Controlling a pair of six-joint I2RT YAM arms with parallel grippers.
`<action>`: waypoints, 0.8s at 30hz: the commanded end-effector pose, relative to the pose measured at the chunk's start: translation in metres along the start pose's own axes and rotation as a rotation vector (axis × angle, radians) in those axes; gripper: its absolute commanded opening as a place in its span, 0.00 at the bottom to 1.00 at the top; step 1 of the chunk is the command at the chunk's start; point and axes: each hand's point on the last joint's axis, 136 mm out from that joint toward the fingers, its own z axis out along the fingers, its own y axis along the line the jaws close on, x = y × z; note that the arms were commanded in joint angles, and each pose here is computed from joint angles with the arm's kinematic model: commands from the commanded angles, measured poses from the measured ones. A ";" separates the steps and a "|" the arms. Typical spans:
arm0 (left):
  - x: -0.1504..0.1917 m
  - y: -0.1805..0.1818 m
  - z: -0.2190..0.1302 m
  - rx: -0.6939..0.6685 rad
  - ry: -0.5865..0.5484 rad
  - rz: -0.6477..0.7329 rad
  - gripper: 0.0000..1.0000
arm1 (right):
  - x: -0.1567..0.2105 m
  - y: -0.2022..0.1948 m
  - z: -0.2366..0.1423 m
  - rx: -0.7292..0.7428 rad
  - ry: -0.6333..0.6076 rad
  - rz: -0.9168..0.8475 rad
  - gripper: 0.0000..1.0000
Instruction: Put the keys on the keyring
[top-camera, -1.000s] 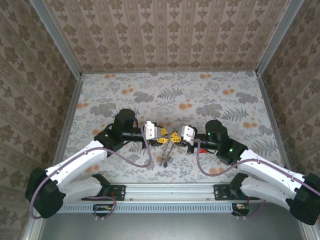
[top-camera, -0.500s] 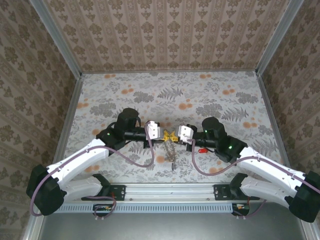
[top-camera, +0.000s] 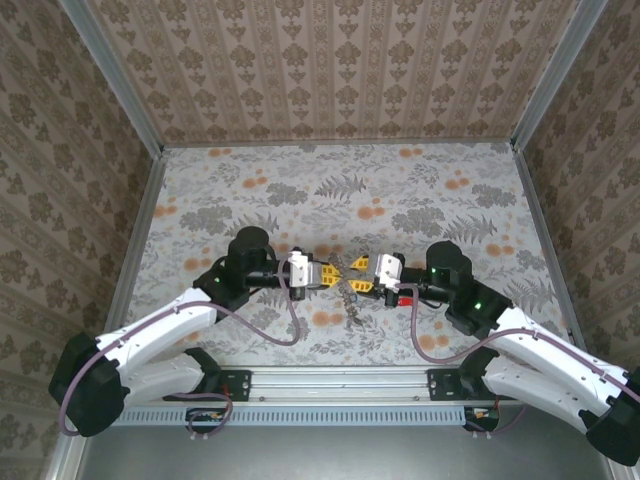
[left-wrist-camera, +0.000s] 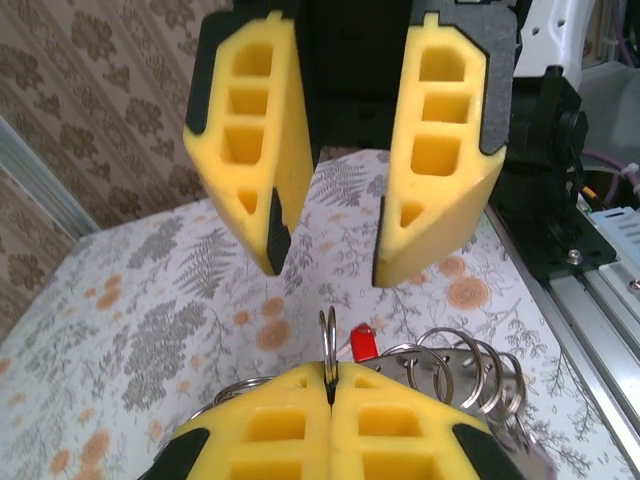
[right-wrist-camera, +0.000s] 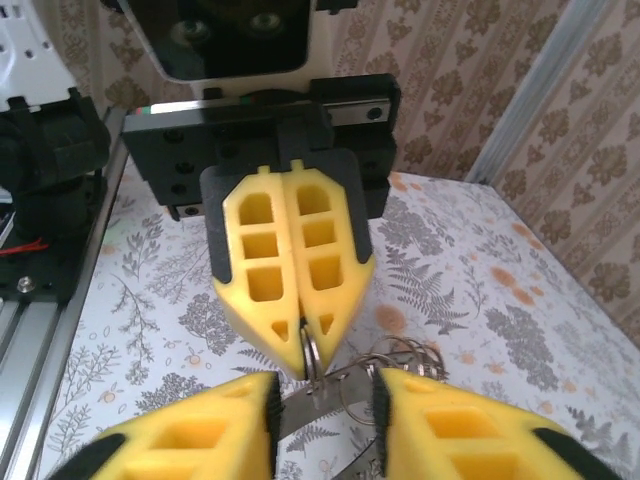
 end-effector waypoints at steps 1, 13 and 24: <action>-0.035 0.002 -0.006 0.003 -0.136 0.092 0.00 | 0.002 0.008 -0.002 -0.043 -0.009 0.022 0.36; -0.042 0.002 -0.007 0.003 -0.177 0.118 0.00 | 0.001 0.008 0.008 -0.069 -0.029 0.041 0.26; -0.038 -0.001 -0.005 0.017 -0.168 0.099 0.00 | -0.007 0.003 0.005 -0.034 -0.080 0.039 0.23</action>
